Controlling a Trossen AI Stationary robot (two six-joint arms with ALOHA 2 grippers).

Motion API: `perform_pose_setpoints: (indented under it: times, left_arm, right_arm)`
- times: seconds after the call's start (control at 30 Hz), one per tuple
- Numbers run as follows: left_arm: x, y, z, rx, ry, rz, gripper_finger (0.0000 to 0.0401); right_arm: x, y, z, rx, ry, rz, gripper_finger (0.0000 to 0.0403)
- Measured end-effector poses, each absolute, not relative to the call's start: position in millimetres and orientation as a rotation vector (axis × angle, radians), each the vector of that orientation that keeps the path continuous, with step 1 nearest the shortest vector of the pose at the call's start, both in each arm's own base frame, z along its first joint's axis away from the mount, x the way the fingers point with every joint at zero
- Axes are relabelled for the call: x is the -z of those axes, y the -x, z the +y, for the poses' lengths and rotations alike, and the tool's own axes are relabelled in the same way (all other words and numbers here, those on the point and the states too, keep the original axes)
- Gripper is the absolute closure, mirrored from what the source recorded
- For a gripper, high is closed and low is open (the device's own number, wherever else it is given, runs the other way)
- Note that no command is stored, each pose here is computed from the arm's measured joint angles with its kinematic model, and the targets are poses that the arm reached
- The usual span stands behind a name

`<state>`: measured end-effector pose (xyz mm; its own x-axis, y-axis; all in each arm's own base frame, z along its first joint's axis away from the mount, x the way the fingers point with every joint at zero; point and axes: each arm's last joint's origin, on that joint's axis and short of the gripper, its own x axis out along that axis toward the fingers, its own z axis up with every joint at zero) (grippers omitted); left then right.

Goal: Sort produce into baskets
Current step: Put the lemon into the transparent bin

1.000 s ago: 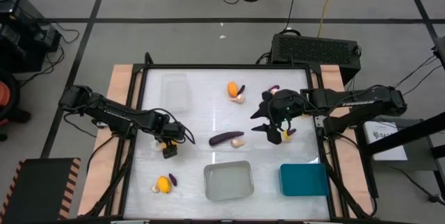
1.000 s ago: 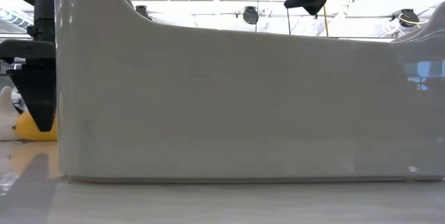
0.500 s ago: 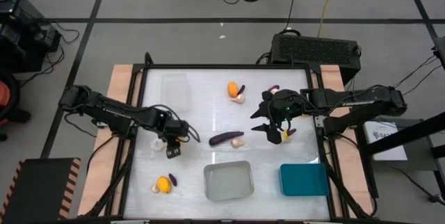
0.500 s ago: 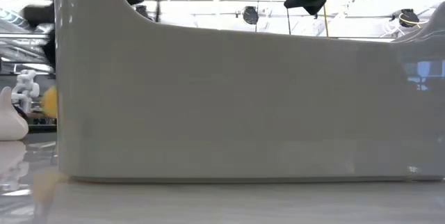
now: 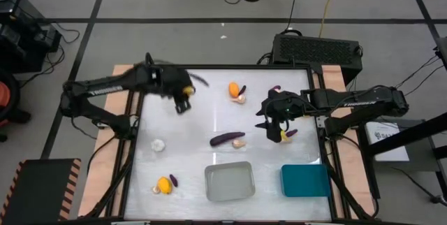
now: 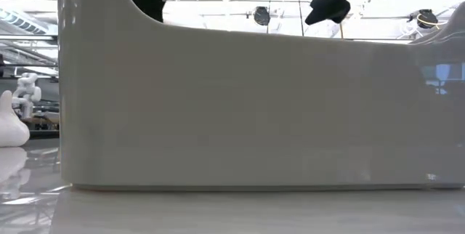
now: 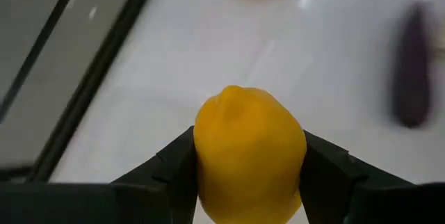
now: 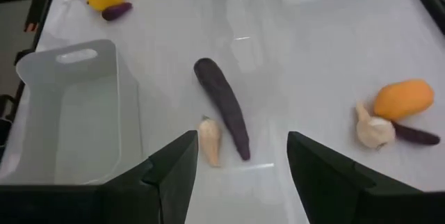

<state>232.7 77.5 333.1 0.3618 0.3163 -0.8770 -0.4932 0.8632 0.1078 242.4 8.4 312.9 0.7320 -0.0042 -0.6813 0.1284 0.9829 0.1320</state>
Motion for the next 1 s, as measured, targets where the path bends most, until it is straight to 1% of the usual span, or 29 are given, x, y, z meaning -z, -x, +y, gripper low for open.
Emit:
perform_pose_setpoints:
  times: [0.17,0.27,0.37,0.5,0.63,0.8,0.9,1.0]
  left_arm:
    - [-310.8,-211.9,125.6,-0.651,0.371,1.138,0.0206]
    - [-292.6,-200.8,144.5,-0.748,0.484,1.168,0.0206]
    - [-274.1,-194.9,155.9,-0.821,0.569,1.186,0.0206]
    - [-250.5,-195.0,159.8,-0.831,0.601,1.246,0.0200]
    - [-231.6,-198.7,163.1,-0.849,0.626,1.287,0.0176]
    - [-214.6,-203.8,171.7,-0.875,0.658,1.313,0.0129]
    - [-210.3,-206.2,173.6,-0.861,0.647,1.326,0.0105]
    - [-215.1,-207.1,174.0,-0.845,0.624,1.319,0.0092]
  right_arm:
    - [-312.2,-241.8,8.6,0.096,-0.234,0.755,0.0189]
    - [-311.1,-240.7,8.6,0.106,-0.253,0.771,0.0189]
    - [-308.5,-238.1,8.5,0.114,-0.258,0.807,0.0189]
    - [-304.5,-233.5,8.3,0.123,-0.253,0.870,0.0189]
    - [-301.6,-229.9,8.1,0.131,-0.249,0.917,0.0189]
    - [-301.0,-229.1,8.1,0.133,-0.248,0.927,0.0189]
    - [-300.9,-228.9,8.1,0.133,-0.248,0.930,0.0189]
    - [-300.7,-228.7,8.3,0.146,-0.286,0.931,0.0188]
